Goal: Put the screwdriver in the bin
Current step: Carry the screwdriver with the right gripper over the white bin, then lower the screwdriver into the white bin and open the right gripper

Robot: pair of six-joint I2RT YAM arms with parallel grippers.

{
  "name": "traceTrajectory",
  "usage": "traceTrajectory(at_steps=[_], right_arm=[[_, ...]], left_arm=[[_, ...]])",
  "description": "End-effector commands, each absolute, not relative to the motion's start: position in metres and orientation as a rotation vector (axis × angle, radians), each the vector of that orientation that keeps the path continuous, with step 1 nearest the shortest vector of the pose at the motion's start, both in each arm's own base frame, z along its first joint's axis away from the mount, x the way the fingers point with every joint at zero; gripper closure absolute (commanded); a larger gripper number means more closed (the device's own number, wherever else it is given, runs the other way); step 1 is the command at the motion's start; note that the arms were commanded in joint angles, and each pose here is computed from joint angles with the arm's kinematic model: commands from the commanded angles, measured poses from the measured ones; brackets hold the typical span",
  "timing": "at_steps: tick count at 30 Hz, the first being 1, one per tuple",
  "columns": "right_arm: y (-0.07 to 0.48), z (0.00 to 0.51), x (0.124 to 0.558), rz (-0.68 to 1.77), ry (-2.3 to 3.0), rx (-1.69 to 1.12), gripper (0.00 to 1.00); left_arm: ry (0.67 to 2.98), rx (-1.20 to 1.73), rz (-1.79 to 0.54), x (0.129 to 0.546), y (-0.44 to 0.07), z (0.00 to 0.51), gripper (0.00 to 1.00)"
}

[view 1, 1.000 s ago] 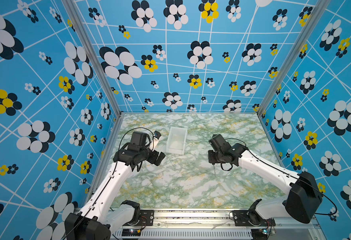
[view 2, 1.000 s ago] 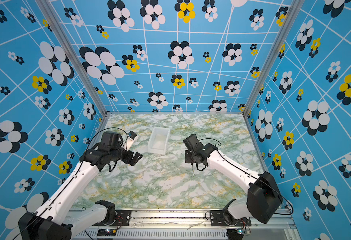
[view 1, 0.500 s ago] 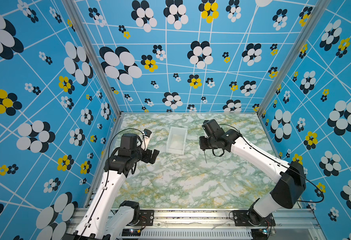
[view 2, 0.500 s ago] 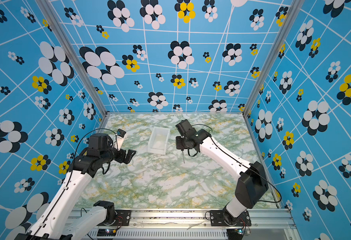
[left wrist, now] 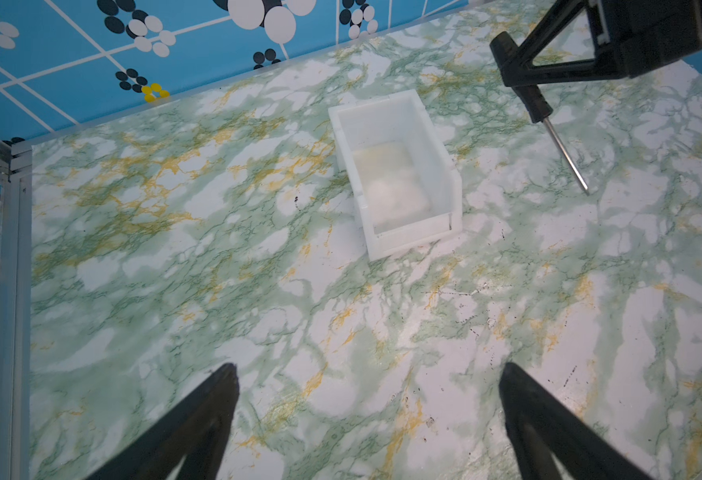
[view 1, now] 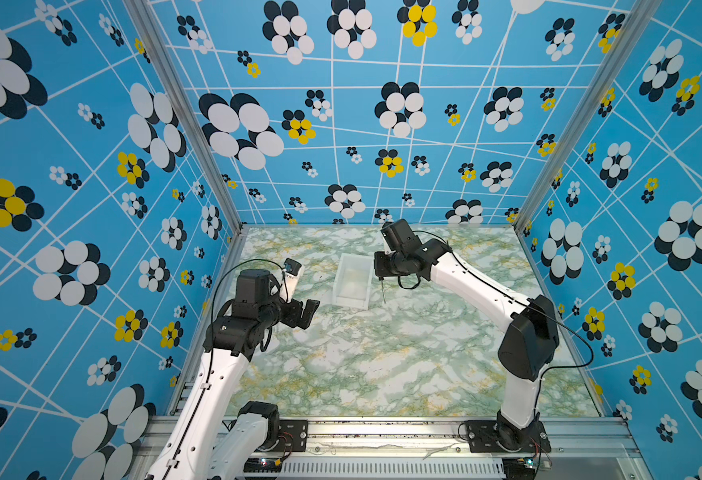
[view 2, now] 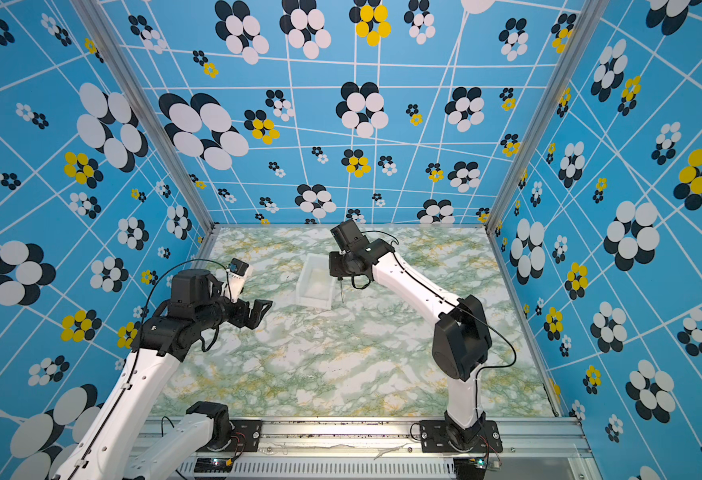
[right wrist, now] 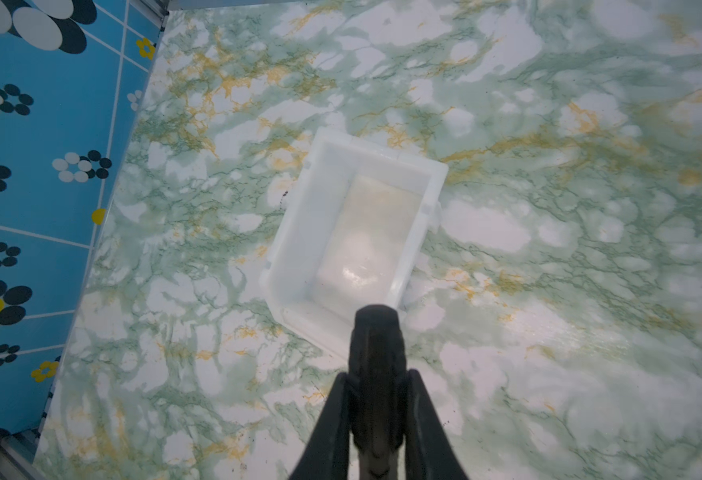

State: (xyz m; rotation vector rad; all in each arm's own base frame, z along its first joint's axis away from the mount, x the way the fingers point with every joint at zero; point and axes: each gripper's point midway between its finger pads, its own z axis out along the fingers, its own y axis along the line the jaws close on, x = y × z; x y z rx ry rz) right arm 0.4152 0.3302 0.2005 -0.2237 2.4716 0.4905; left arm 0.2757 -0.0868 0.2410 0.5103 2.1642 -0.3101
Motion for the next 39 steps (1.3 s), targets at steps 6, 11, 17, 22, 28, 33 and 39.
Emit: traceTrajectory(at_steps=[6,11,17,22,28,33,39], right_arm=[[0.382,0.19,0.46,0.621,2.406,-0.184,0.86],[0.401,0.164,0.481,0.64,2.404,-0.154,0.86],[0.411,0.144,0.494,0.623,2.397,-0.136,0.86],[0.415,0.129,0.5,0.604,2.401,-0.117,0.85],[0.416,0.108,0.501,0.565,2.427,-0.11,0.83],[0.416,0.096,0.502,0.53,2.451,-0.124,0.82],[0.416,0.083,0.501,0.509,2.479,-0.132,0.77]], left_arm=[[2.142,0.5,-0.368,0.268,-0.09,0.243,0.01],[2.135,0.495,-0.394,0.267,-0.092,0.244,0.01],[2.134,0.493,-0.405,0.268,-0.093,0.242,0.01],[2.134,0.491,-0.415,0.269,-0.094,0.242,0.01],[2.135,0.491,-0.426,0.27,-0.095,0.243,0.01],[2.138,0.493,-0.441,0.269,-0.096,0.242,0.01],[2.137,0.492,-0.45,0.268,-0.097,0.242,0.01]])
